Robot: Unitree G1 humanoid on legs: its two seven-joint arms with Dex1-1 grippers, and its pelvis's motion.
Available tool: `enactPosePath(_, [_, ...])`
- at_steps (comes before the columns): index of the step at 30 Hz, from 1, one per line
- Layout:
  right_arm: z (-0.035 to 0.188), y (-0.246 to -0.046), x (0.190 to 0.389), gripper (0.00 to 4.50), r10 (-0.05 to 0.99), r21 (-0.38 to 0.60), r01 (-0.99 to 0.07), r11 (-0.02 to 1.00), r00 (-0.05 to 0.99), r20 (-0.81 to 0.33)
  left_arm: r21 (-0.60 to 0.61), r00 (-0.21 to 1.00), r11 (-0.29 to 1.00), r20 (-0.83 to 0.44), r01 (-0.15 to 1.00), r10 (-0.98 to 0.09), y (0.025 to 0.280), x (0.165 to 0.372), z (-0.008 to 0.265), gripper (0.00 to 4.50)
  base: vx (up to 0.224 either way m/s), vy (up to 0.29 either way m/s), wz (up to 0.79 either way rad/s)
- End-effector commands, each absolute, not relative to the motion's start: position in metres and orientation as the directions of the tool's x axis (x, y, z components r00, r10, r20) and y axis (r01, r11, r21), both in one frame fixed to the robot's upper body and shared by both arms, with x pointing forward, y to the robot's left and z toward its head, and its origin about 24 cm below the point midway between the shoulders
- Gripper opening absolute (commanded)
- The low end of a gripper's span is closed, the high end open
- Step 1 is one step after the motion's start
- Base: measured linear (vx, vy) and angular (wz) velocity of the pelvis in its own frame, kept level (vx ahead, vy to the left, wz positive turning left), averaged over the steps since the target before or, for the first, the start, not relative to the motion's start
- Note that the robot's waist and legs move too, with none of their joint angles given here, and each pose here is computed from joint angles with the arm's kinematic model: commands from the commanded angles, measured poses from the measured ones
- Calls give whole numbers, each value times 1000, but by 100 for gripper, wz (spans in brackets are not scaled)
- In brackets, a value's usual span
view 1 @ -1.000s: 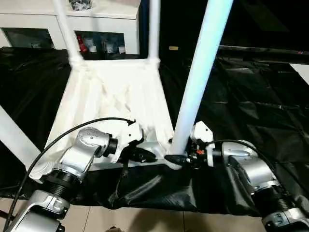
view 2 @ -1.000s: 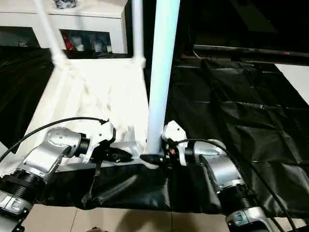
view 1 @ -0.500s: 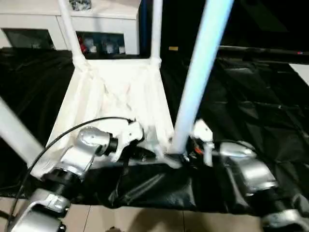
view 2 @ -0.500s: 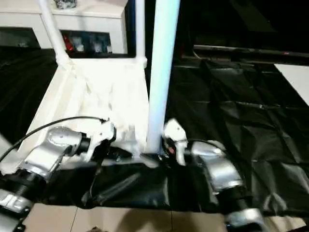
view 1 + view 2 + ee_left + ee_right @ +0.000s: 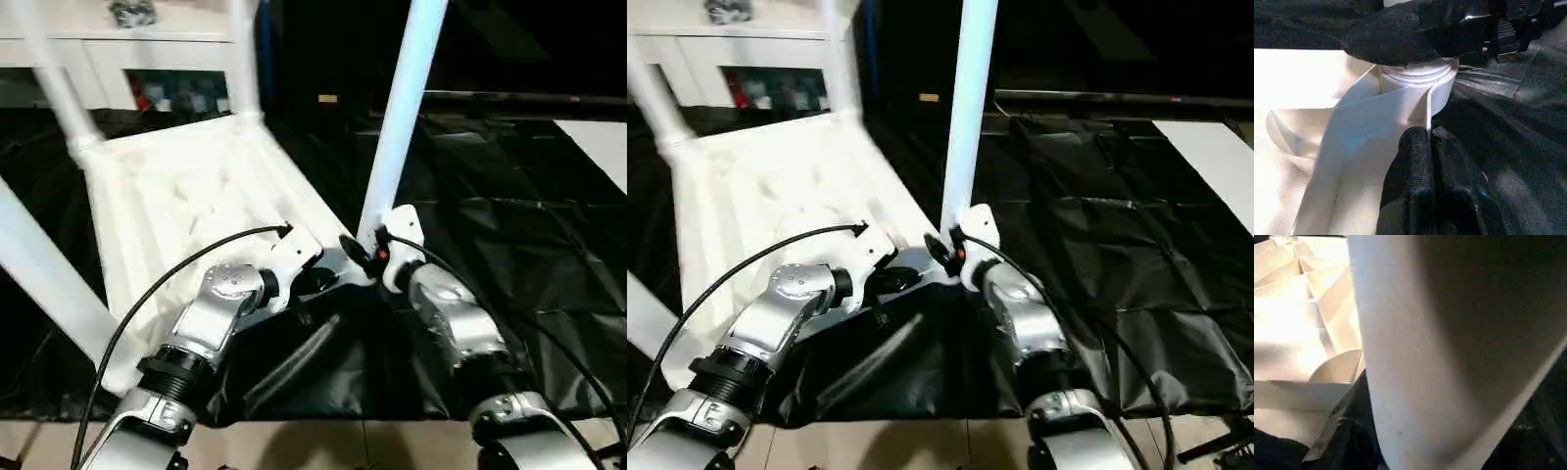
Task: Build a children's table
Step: Rotate leg to tighten
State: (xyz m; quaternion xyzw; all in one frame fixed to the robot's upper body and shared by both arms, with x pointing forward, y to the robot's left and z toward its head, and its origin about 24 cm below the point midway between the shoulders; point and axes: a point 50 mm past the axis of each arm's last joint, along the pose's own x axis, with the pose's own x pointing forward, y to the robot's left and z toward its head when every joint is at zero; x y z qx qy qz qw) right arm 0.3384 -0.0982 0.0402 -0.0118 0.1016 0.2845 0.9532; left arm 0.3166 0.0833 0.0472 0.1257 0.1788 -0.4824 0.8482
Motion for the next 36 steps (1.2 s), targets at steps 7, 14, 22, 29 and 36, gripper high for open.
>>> enactPosePath(7, [33, -67, 324, 318, 720, 107, -717, 689, 659, -220, 61, 363, 369, -387, 928, -848, 64, 309, 57, 0, 0, 0, 0])
enactPosePath(14, [36, -93, 307, 331, 842, 43, -864, 502, 477, -252, 62, 216, 209, -403, 976, -889, 83, 302, 60, 0, 0, 0, 0])
enactPosePath(22, [38, -118, 294, 331, 884, -2, -939, 343, 324, -337, 26, 55, 48, -438, 999, -897, 101, 293, 63, 0, 0, 0, 0])
enactPosePath(29, [41, -121, 288, 293, 905, 34, -965, 260, 232, -356, 10, 10, 5, -486, 1000, -874, 112, 296, 62, 0, 0, 0, 0])
enactPosePath(36, [41, -117, 284, 263, 921, 60, -972, 228, 196, -336, -2, -2, -1, -481, 1000, -877, 112, 294, 62, 0, 0, 0, 0])
